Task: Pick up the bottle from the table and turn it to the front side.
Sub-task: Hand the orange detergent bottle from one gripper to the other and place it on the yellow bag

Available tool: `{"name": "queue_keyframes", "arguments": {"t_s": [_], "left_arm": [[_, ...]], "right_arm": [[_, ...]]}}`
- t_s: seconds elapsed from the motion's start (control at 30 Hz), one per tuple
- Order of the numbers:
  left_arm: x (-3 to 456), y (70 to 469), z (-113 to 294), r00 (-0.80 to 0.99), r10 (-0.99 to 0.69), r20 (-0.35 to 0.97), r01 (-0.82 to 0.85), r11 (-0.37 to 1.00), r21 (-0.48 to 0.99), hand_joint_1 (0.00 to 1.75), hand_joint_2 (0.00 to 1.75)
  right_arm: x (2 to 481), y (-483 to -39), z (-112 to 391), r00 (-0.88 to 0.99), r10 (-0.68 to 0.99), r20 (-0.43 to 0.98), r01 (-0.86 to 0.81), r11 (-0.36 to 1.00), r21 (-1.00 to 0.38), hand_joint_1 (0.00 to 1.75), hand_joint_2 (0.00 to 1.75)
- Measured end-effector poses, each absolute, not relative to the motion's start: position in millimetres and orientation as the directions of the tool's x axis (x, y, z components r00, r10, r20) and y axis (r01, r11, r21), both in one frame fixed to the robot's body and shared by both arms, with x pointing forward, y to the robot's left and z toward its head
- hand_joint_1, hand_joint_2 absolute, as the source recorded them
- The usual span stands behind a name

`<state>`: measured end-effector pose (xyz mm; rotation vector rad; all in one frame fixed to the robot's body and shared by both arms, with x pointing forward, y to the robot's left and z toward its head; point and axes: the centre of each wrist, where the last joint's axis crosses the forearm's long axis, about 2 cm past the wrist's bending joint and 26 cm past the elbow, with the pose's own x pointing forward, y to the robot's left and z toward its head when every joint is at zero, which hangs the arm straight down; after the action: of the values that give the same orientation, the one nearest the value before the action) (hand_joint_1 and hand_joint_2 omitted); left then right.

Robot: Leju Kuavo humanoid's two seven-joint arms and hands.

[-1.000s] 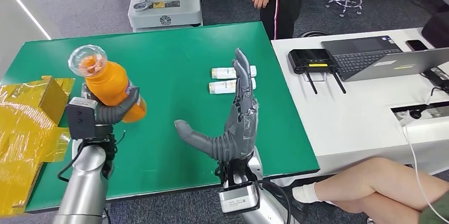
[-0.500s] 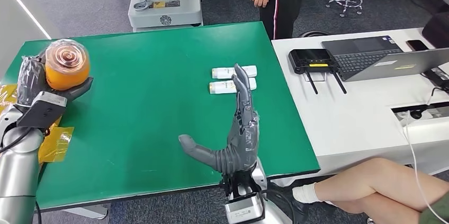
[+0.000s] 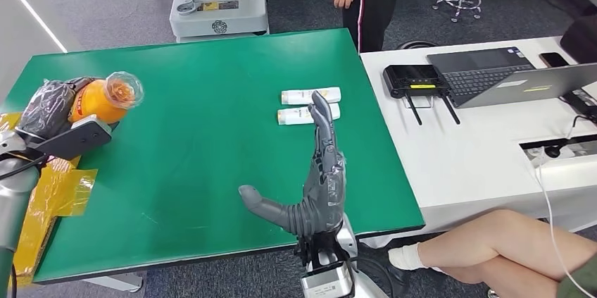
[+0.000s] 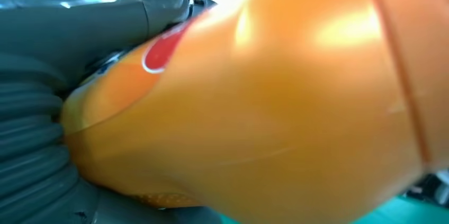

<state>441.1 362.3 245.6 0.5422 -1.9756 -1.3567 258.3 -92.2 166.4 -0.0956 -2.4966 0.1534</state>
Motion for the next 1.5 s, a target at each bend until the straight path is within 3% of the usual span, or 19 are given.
{"name": "queue_keyframes", "arguments": {"t_s": [0.53, 0.77, 1.5], "left_arm": [[441.2, 395.3, 229.4, -0.598, -0.773, 0.210, 0.092, 0.195, 0.977, 1.75, 1.75], [434.6, 409.6, 198.8, -0.563, -0.804, 0.190, 0.143, 0.132, 0.981, 1.75, 1.75], [413.0, 397.8, 128.3, -0.442, -0.894, 0.074, 0.218, -0.028, 0.975, 1.75, 1.75]], "right_arm": [[260.1, -92.1, 167.7, -0.798, 0.088, 0.596, 0.016, 0.992, -0.124, 0.00, 1.75], [260.0, -91.9, 167.5, -0.791, 0.079, 0.606, 0.010, 0.993, -0.116, 0.00, 1.75], [256.4, -87.9, 166.5, -0.781, 0.061, 0.621, -0.031, 0.990, -0.136, 0.00, 1.75]]}}
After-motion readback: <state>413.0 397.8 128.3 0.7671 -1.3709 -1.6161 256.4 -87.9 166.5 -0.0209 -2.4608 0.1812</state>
